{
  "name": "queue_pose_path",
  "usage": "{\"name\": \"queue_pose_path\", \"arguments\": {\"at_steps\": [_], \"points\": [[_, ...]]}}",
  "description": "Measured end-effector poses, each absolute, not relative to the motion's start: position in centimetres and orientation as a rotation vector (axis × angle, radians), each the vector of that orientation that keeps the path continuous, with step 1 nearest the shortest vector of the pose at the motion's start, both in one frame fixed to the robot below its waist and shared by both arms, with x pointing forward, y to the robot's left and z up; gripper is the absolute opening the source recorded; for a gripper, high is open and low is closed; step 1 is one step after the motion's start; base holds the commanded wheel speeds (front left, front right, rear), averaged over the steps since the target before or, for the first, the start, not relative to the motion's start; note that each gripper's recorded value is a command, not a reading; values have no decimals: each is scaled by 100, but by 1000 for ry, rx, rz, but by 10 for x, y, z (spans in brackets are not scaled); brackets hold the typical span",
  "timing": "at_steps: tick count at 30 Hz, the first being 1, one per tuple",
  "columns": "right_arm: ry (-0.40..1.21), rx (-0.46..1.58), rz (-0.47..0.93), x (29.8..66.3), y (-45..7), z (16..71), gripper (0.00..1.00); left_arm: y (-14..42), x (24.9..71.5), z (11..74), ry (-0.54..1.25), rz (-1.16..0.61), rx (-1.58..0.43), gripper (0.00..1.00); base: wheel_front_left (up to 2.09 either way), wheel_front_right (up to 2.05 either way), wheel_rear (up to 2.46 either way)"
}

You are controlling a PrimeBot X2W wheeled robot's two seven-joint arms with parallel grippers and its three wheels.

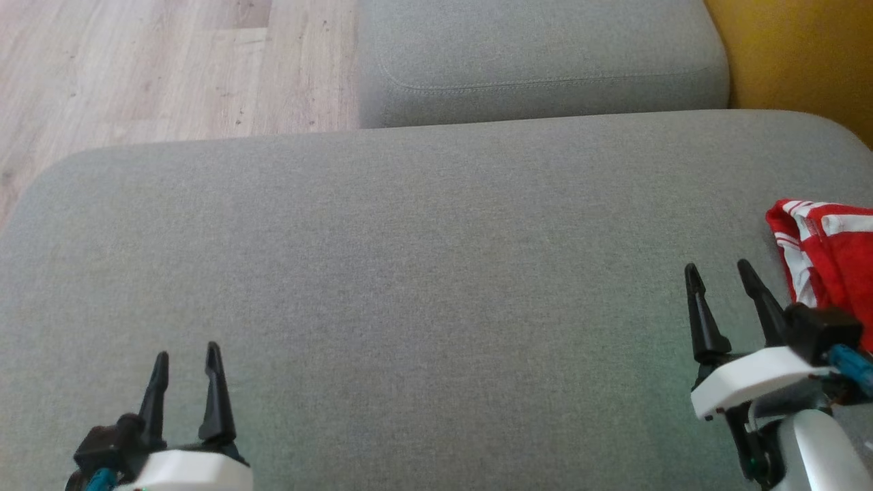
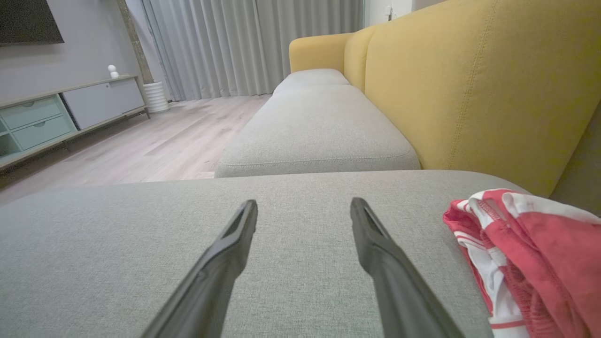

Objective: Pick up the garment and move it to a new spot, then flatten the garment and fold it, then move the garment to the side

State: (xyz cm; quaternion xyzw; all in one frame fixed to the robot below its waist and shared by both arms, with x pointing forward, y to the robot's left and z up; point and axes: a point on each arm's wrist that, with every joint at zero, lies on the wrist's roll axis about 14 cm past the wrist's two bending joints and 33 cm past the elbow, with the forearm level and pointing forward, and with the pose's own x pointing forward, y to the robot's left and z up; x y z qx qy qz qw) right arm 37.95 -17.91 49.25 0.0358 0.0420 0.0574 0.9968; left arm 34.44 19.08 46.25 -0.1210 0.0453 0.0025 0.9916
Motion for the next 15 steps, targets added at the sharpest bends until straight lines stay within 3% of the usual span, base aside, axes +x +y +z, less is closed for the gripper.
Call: {"name": "queue_pose_path", "arguments": {"at_steps": [15], "points": [[97,90,91,372,-183,490,100,186,351,463,88,-8,-250,100,0,0,0]]}}
